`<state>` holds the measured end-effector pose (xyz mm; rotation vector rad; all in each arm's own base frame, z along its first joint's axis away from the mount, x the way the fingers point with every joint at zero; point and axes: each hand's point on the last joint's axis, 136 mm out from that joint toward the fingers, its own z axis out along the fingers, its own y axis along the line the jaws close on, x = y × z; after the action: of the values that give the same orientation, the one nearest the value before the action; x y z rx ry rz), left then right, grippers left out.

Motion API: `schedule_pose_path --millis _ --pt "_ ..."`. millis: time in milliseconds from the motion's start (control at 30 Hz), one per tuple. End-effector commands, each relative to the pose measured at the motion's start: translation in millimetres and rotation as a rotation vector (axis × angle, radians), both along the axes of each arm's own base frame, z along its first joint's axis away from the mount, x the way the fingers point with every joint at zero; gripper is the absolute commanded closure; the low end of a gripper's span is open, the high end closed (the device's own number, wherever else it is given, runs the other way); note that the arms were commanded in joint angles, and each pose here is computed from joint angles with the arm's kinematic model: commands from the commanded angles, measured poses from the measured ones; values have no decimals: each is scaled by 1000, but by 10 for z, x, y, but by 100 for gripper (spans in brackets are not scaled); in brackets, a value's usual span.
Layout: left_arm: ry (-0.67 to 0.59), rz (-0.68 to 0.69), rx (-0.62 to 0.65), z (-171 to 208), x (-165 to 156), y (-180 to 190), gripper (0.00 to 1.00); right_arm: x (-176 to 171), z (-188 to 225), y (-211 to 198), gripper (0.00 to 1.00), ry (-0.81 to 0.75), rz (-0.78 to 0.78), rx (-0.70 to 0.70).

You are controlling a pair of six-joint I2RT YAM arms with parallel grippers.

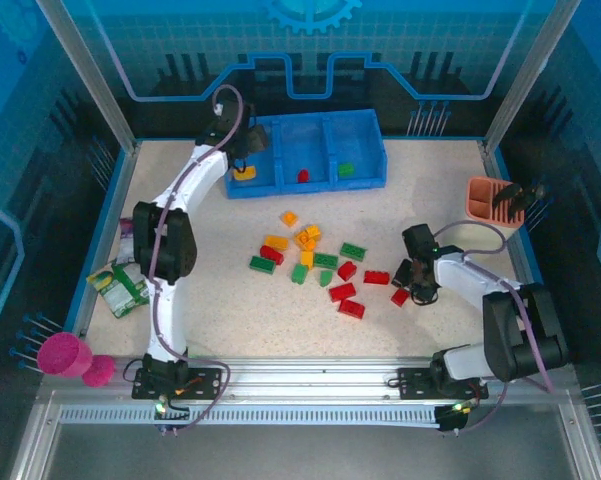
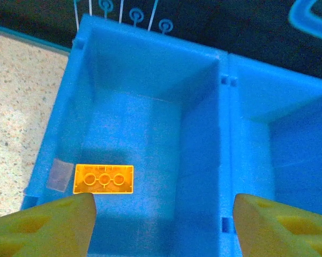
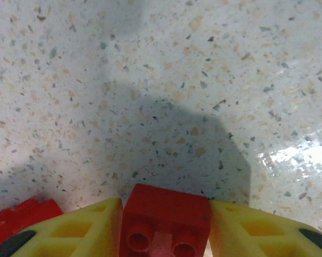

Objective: Sort the legos into containers by color
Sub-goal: Pick up the lego from the bottom-right of the table, then place the lego in the container.

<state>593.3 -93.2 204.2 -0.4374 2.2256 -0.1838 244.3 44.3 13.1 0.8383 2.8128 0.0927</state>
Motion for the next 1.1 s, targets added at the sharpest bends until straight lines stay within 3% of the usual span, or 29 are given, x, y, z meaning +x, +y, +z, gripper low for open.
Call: schedule_pose_path --millis 0,167,267,433,600,800,900,1067 --pt "-70 -23 56 472 -124 103 30 213 -8 145 55 -45 115 5" --pt "-118 -32 80 815 -282 166 27 254 -43 226 53 -8 246 -57" --pt "-97 -52 0 1004 -390 248 25 285 -48 291 53 10 331 -105" --pt "-168 -96 20 1534 -644 375 25 290 -67 365 70 40 413 -143" --pt "-173 -123 101 1779 -981 458 24 417 -14 511 77 12 465 -96" --pt "-156 -122 147 1778 -1505 570 23 875 615 635 77 -168 537 -125" --pt "-142 -139 175 1726 -1819 614 20 1303 1115 800 76 -383 609 -141" --pt "-84 -151 256 1619 -2258 740 18 2010 1773 1190 77 -601 725 -154"
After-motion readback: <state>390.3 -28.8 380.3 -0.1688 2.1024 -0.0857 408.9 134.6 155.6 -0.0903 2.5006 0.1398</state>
